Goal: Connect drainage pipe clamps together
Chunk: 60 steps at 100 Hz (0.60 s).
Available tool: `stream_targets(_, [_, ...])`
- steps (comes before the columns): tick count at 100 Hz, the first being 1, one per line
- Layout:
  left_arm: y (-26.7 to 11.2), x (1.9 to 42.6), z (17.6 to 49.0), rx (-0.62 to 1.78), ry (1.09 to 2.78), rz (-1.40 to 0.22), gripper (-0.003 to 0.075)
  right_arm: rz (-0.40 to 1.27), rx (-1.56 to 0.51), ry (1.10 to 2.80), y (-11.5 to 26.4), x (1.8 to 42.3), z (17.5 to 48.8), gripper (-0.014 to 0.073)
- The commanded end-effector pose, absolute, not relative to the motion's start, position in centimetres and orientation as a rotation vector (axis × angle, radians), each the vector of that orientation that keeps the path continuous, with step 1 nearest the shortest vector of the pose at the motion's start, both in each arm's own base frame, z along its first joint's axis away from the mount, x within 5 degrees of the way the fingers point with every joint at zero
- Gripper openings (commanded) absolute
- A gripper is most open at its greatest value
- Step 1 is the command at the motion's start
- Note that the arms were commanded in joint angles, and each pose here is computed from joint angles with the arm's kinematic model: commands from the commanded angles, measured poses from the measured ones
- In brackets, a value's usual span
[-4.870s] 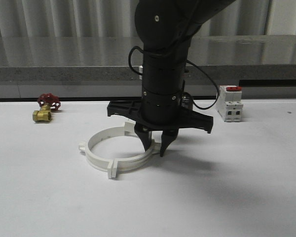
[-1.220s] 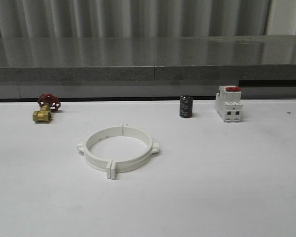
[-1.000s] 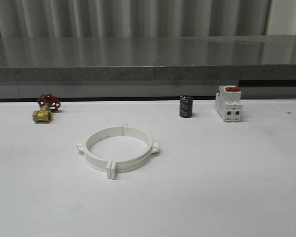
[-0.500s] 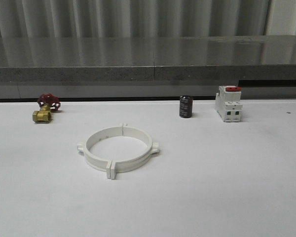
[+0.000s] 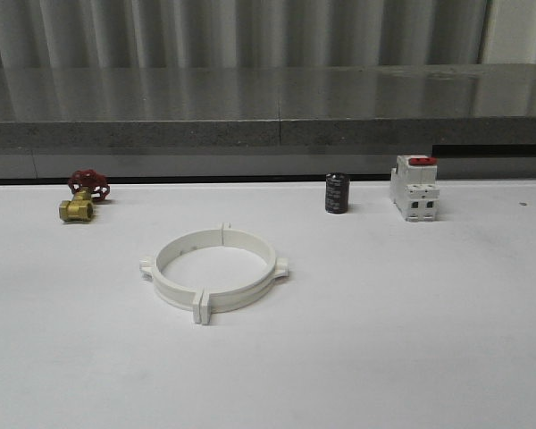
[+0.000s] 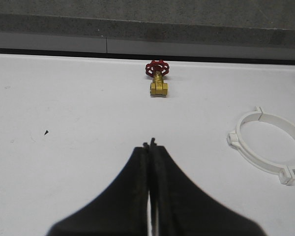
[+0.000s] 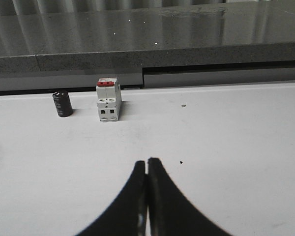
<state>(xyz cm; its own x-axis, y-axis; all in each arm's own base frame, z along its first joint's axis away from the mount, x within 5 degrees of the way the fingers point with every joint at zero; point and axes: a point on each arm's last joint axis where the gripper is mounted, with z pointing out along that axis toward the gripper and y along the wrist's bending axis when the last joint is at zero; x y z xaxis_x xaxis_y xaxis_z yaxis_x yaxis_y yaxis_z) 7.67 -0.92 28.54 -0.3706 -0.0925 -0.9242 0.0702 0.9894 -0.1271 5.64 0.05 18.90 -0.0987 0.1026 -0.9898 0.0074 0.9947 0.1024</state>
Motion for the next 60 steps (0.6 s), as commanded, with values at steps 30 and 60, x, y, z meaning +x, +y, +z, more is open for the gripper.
stream_targets(30, [-0.95, 7.91, 30.01, -0.015, 1.845, -0.179, -0.002, 0.093, 0.07, 1.533, 0.08, 5.49, 20.5, -0.0069])
stream_targets(60, [-0.95, 7.91, 30.01, -0.015, 1.845, -0.179, -0.002, 0.093, 0.069, 1.533, 0.09, 5.49, 20.49, -0.0069])
